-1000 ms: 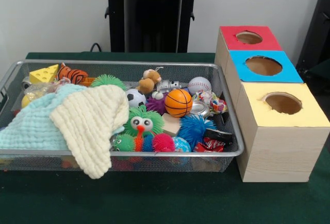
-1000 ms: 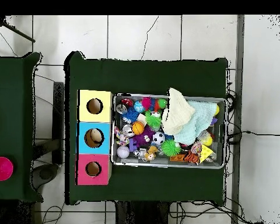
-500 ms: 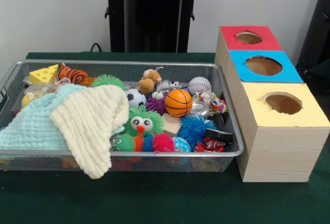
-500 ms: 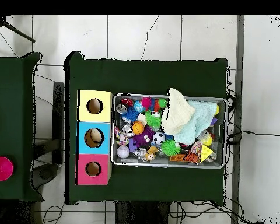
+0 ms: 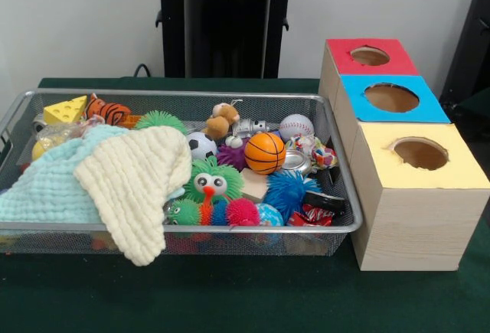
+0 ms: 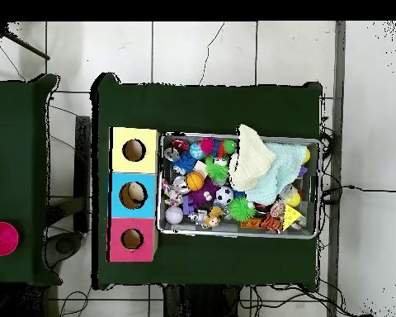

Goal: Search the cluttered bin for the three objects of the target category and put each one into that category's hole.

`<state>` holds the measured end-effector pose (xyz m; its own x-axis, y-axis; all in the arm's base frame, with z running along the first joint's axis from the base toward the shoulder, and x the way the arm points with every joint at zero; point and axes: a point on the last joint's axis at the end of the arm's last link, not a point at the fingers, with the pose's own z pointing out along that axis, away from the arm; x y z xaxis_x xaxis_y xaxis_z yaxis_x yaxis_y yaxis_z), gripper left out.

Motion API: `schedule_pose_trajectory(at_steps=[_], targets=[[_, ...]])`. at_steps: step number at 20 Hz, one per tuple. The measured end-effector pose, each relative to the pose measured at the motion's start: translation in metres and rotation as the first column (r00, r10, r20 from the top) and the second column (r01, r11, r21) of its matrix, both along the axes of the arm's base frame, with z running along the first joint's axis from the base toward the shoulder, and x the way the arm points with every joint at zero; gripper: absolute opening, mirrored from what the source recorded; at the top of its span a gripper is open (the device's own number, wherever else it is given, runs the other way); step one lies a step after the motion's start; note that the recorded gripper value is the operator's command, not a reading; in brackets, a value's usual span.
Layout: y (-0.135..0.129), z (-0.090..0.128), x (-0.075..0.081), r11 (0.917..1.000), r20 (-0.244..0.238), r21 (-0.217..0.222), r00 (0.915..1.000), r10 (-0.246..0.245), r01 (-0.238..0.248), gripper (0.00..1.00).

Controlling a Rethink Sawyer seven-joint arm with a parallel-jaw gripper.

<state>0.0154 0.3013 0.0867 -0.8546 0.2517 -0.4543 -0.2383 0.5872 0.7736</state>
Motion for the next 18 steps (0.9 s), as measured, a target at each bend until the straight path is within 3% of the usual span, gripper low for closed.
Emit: schedule_pose_trajectory(at_steps=[10, 13, 18], targets=[[0.0, -0.002, -0.001, 1.0, -0.003, 0.002, 1.0, 0.002, -0.002, 1.0], [0.002, -0.001, -0.003, 0.9993, -0.001, 0.033, 0.9998, 0.019, -0.019, 1.0], [0.015, 0.004, -0.001, 0.9858, 0.036, 0.155, 0.9975, 0.06, -0.065, 1.0]])
